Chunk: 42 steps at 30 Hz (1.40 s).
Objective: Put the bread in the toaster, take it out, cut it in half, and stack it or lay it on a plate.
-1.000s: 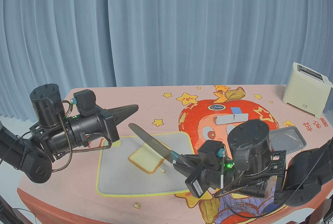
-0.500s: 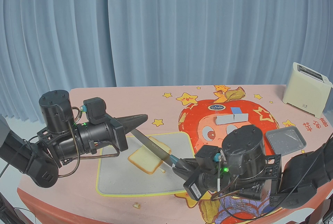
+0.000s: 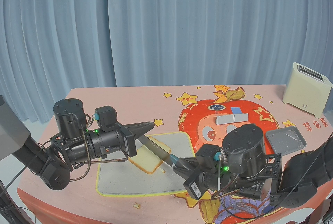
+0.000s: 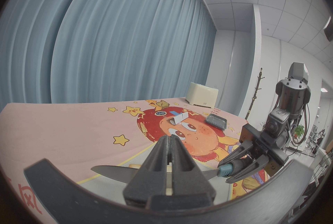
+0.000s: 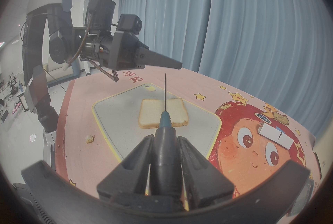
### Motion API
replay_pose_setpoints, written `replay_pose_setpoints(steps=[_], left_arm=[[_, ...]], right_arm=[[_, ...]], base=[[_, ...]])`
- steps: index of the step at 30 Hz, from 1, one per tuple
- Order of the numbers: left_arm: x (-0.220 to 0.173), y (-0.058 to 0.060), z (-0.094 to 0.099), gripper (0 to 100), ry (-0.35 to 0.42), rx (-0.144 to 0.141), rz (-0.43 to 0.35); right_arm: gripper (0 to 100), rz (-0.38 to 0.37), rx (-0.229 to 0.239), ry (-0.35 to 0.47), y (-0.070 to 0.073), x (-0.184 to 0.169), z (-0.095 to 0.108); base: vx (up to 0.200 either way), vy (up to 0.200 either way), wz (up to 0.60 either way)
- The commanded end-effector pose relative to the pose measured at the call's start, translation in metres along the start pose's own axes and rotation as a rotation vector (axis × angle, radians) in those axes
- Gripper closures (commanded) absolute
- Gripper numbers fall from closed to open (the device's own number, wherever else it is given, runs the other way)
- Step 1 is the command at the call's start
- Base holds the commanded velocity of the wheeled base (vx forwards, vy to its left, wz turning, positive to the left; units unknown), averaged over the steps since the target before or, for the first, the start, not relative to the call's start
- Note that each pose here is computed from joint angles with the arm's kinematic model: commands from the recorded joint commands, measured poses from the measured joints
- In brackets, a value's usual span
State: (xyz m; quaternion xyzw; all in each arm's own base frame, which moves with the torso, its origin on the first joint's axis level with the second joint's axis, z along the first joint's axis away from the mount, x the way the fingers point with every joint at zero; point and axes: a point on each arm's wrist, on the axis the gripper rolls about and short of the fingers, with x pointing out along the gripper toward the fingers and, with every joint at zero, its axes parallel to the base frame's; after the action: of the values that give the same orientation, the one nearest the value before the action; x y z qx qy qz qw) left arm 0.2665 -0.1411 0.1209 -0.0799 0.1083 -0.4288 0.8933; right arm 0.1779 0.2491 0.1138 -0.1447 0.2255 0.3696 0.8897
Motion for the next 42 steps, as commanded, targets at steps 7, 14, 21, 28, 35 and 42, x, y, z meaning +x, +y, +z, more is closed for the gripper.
replay_pose_setpoints(steps=[7, 14, 21, 28, 35, 42], left_arm=[[0.007, 0.005, -0.003, 100, -0.013, 0.009, 0.002], [-0.006, -0.003, 0.031, 100, -0.156, 0.074, -0.007], [-0.015, -0.004, 0.028, 100, -0.145, 0.068, 0.007], [-0.018, -0.004, 0.02, 100, -0.119, 0.059, 0.011], [-0.007, 0.001, 0.013, 100, -0.093, 0.061, 0.01], [0.002, 0.009, -0.001, 100, -0.052, 0.084, 0.023]], right_arm=[[100, -0.001, 0.022, -0.041, -0.003, -0.007, 0.012], [100, 0.015, 0.017, -0.039, -0.003, -0.021, 0.019], [100, 0.022, 0.004, 0.032, -0.002, -0.023, 0.045], [100, 0.055, 0.005, 0.04, -0.002, -0.026, 0.039], [100, 0.031, 0.008, 0.072, -0.009, -0.017, 0.033], [100, 0.028, 0.009, 0.084, -0.011, -0.012, 0.031]], base=[[0.0, 0.0, 0.0], [0.0, 0.0, 0.0], [0.0, 0.0, 0.0], [0.0, 0.0, 0.0], [0.0, 0.0, 0.0], [0.0, 0.0, 0.0]])
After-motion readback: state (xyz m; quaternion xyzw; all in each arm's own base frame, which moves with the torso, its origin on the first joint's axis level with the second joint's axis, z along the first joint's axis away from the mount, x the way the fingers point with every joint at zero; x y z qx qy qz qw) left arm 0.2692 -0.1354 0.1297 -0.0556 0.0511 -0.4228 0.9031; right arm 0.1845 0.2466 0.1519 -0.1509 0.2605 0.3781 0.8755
